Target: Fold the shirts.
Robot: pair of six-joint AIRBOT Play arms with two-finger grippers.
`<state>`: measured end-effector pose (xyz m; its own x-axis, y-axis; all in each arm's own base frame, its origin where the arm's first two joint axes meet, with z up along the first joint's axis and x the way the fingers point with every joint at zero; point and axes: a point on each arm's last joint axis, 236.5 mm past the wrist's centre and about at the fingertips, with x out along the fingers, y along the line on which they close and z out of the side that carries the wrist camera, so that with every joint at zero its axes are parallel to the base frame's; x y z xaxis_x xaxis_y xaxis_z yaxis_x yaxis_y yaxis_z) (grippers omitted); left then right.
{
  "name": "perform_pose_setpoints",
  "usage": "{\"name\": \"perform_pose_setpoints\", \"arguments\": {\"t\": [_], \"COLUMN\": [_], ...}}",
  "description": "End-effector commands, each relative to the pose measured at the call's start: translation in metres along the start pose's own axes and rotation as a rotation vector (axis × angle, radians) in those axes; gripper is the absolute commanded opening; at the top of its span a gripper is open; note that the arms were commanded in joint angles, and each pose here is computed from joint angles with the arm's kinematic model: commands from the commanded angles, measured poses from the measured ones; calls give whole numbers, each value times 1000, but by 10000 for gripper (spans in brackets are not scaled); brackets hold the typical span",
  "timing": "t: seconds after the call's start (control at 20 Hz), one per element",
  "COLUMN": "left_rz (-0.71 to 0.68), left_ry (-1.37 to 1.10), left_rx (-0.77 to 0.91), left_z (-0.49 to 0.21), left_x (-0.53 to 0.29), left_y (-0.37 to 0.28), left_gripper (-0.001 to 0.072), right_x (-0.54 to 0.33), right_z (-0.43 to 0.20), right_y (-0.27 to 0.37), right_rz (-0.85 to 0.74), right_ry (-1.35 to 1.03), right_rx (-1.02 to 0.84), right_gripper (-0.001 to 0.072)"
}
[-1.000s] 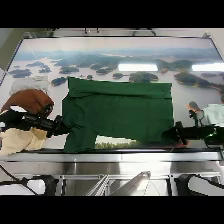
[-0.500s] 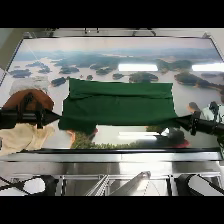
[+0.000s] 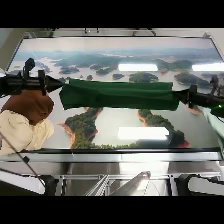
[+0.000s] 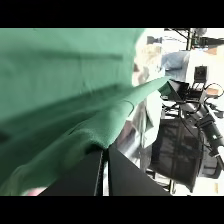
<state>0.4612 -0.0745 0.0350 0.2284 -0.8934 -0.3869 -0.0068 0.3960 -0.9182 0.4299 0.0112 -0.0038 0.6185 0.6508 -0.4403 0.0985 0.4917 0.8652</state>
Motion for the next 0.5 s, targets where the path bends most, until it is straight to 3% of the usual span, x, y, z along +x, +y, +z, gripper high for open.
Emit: {"name": "perform_pose_setpoints", "arguments": {"t": [0.0, 0.45], "left_rz": [-2, -14], "left_ry": [12, 122], "left_rx": [-21, -5], "left_z": [42, 57], "left_x": [27, 79], "left_y": [25, 62], "left_gripper": [29, 26], "right_x": [30, 58], "right_z": [25, 23], "right_y": [-18, -65], "right_rz": [-39, -252], "right_ry": [-12, -19], "right_rx": [-28, -133], "right_gripper": [16, 16]}}
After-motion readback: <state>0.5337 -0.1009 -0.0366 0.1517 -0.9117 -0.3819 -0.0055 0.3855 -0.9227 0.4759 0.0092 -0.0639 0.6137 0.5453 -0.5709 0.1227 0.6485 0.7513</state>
